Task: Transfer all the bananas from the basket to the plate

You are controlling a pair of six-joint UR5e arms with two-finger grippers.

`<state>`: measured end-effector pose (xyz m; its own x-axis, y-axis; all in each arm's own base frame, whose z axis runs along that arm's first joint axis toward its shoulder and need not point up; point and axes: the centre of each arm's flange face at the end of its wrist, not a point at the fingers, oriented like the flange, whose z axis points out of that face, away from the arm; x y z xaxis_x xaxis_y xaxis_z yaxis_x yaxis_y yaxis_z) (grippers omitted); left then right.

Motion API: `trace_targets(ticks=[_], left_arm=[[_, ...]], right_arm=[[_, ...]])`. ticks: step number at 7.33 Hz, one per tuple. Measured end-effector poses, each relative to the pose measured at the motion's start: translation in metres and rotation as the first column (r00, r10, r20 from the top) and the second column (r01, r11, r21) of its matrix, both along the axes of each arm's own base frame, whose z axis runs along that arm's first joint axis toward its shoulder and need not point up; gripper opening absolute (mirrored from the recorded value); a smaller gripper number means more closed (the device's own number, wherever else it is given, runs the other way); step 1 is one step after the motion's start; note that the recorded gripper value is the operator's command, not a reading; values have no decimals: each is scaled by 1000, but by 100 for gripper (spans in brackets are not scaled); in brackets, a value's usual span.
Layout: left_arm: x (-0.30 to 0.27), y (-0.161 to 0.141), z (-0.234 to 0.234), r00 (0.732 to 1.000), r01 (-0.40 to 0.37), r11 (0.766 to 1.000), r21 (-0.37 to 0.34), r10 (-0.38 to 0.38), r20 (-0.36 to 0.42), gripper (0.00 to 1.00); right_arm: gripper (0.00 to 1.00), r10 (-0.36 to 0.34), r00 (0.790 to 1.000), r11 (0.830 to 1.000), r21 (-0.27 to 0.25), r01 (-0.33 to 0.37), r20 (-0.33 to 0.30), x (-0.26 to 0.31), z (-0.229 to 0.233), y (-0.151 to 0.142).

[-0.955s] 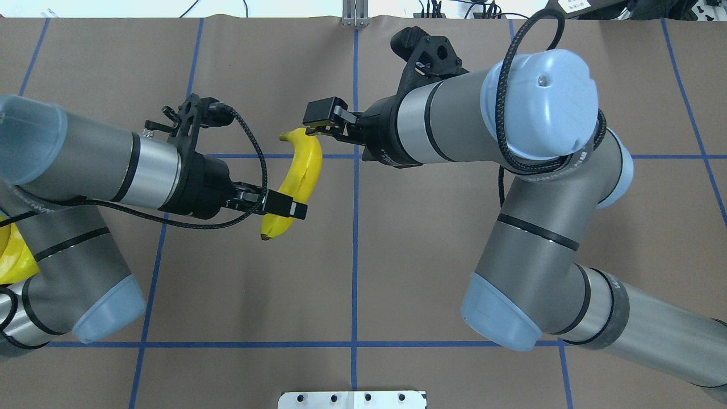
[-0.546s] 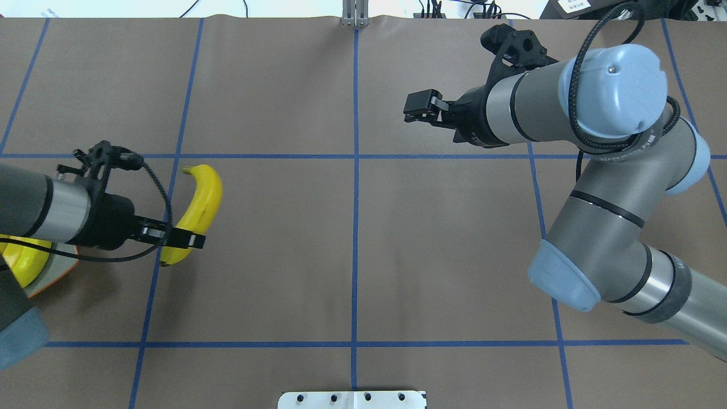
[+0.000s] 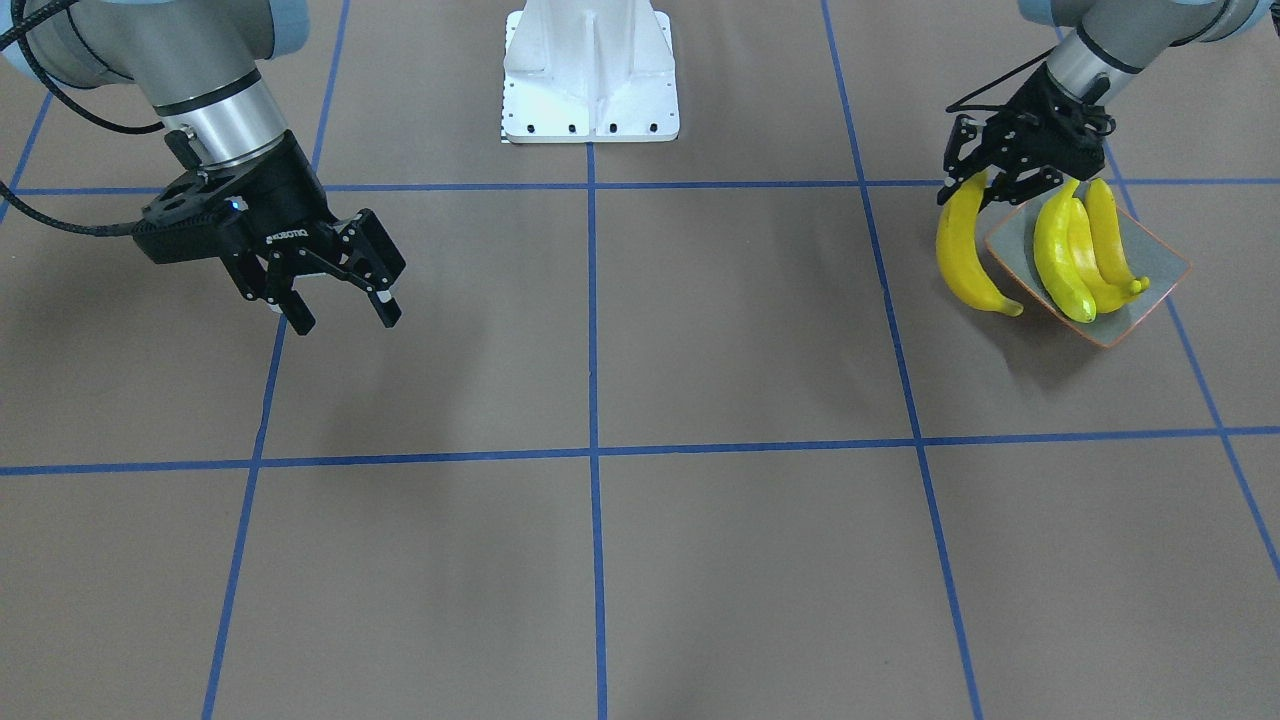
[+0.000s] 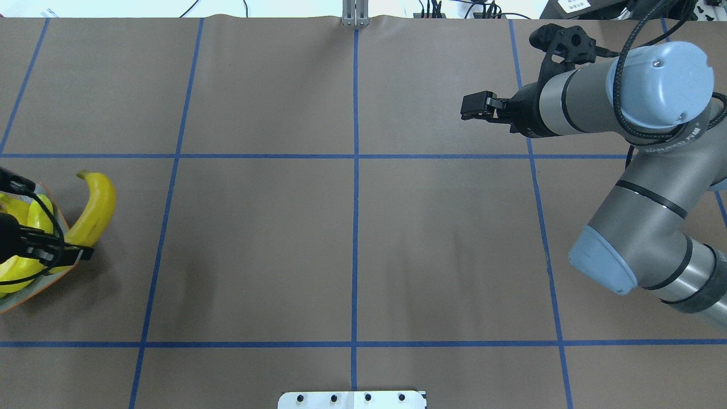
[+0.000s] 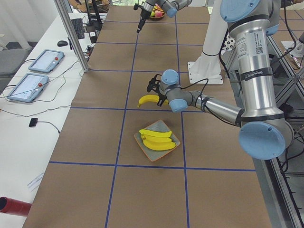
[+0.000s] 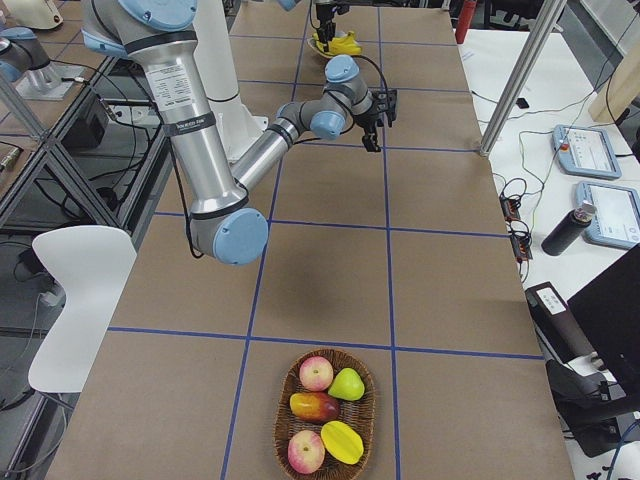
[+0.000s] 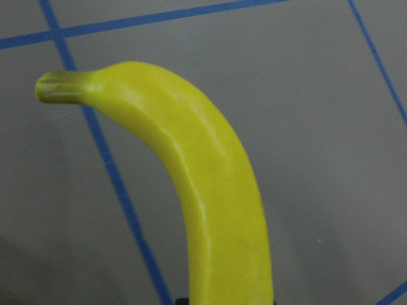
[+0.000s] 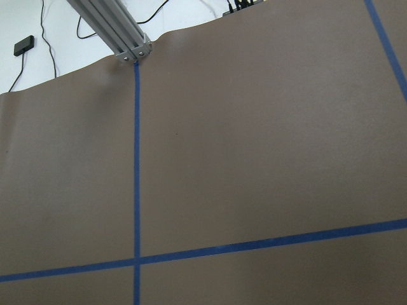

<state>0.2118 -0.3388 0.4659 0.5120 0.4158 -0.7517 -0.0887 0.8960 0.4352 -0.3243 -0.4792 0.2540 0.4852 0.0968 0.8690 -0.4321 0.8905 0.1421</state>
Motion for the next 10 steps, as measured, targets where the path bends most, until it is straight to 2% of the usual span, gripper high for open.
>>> trace_targets(ticks=[2, 4, 6, 7, 8, 9, 10], left_arm=[[-65, 0, 40, 993, 7, 993, 115, -20, 116, 0], [-107, 5, 83, 968, 5, 984, 176, -49, 245, 0], [-127, 4, 141, 904, -12, 978, 210, -79, 420, 0], [-132, 5, 166, 872, -31, 977, 210, -76, 483, 0], [-135, 6, 182, 851, -43, 978, 205, -72, 521, 0], [-135, 7, 189, 847, -53, 979, 197, -61, 528, 0], [-132, 9, 190, 857, -67, 980, 185, -39, 514, 0]], right_arm=[[100, 2, 1000, 1000, 1, -2, -13, 5, 7, -1], [100, 3, 1000, 1000, 0, -3, -17, 6, 9, -2], [100, 4, 1000, 1000, -2, -4, -19, 6, 11, -2], [100, 5, 1000, 1000, -3, -5, -21, 6, 12, -2], [100, 5, 1000, 1000, -5, -5, -22, 6, 13, -2], [100, 4, 1000, 1000, -5, -5, -23, 6, 14, -2], [100, 4, 1000, 1000, -6, -4, -23, 6, 14, -2]])
